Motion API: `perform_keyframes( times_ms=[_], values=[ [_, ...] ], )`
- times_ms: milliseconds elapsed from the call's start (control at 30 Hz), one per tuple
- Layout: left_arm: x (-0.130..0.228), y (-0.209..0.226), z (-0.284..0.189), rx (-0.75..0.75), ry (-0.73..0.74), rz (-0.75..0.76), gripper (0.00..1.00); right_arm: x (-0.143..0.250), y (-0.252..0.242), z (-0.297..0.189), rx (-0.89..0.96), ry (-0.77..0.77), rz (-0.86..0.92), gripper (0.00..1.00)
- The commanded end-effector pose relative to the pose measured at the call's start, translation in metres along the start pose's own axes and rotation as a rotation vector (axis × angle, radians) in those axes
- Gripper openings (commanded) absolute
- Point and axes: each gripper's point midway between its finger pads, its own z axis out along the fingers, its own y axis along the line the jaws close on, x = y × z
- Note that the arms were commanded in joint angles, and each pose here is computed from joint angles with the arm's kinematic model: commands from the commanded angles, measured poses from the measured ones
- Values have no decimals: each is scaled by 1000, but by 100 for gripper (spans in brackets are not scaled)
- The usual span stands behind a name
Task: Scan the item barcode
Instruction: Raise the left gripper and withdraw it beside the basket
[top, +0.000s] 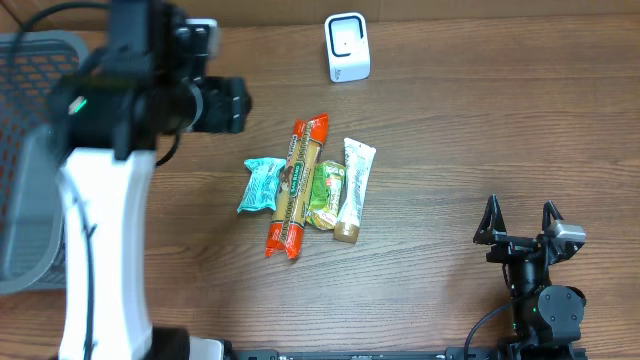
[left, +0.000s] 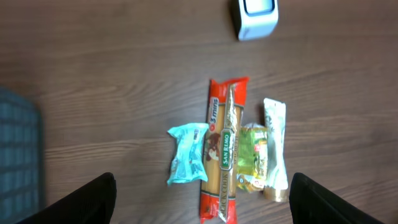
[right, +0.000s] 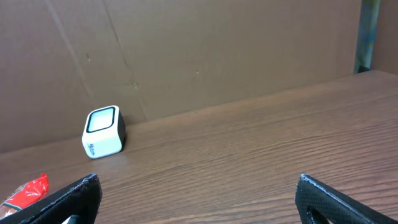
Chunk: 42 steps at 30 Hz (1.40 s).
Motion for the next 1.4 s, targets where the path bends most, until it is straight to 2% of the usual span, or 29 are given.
perform_keyframes(
  times_ms=[0, 167, 267, 500, 600, 733, 833, 867, 1367],
  values=[
    [8, 13, -27, -39, -33, -67, 80, 2, 1, 0, -6, -3, -1, 100],
    [18, 25, -47, -71, -60, -99, 80, 2, 1, 0, -6, -3, -1, 100],
    [26, 45, -56, -149, -78, -158, 81, 2, 1, 0, -6, -3, -1, 100],
    [58, 85, -68, -230, -98, -277, 82, 2, 1, 0, -6, -3, -1, 100],
    [66, 88, -67, -204, -108, -245, 84, 2, 1, 0, -6, -3, -1, 100],
    [69, 72, -62, -99, -101, -115, 83, 2, 1, 0, -6, -3, -1, 100],
    [71, 69, -61, -84, -91, -93, 84, 2, 1, 0, -6, -3, -1, 100],
    [72, 69, -61, -83, -89, -94, 100, 2, 1, 0, -6, -3, -1, 100],
    [72, 69, -61, -85, -87, -95, 100, 2, 1, 0, -6, -3, -1, 100]
  ],
)
